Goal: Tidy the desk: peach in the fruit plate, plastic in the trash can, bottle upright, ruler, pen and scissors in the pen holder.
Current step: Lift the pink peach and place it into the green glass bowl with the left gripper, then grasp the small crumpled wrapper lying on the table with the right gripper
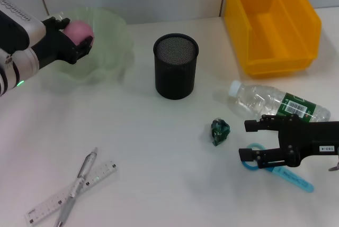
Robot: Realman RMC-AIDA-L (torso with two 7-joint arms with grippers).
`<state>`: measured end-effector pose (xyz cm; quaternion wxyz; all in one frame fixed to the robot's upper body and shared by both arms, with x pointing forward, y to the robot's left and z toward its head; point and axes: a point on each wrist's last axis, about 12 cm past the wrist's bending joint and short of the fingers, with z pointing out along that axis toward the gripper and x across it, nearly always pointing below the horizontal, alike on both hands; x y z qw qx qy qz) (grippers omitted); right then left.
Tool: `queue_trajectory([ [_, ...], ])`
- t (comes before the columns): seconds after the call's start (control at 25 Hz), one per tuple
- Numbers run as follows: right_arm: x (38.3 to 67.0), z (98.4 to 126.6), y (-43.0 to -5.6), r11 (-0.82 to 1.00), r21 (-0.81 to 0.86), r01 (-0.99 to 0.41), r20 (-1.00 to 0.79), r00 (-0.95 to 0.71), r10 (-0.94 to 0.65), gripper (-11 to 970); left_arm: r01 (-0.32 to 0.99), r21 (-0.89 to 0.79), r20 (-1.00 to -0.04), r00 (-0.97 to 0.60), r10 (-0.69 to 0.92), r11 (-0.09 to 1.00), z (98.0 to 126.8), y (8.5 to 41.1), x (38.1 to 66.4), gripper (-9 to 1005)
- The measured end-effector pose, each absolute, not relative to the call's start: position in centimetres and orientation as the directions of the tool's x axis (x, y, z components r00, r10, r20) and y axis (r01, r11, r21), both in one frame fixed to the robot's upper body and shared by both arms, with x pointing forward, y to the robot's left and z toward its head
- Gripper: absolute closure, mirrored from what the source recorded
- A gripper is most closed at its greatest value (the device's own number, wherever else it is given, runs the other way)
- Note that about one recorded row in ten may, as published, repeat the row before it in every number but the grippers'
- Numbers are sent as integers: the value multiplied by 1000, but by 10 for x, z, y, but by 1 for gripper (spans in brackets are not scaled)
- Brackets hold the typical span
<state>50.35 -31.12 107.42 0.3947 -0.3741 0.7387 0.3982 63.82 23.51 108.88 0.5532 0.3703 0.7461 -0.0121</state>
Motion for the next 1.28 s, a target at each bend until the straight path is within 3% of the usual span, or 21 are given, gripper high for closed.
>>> queue_trajectory([
  [0.04, 503, 1074, -311, 403, 293, -867, -881, -409, -238, 122, 565, 387, -836, -117, 536, 728, 1089, 235, 638, 490],
  [0.16, 503, 1074, -311, 403, 293, -867, -881, -409, -238, 122, 560, 353, -851, -140, 506, 749, 1089, 237, 638, 279],
  [0.52, 504, 1074, -311, 403, 293, -867, -881, -408, -238, 122, 649, 214, -898, -163, 408, 730, 1098, 235, 632, 197],
  [0.84, 503, 1075, -312, 404, 293, -867, -882, -408, -235, 122, 812, 28, -911, -220, 350, 583, 1116, 237, 617, 188],
  [1.28, 502, 1076, -315, 407, 298, -863, -880, -414, -232, 122, 908, -131, -869, -299, 394, 399, 1122, 248, 592, 187],
])
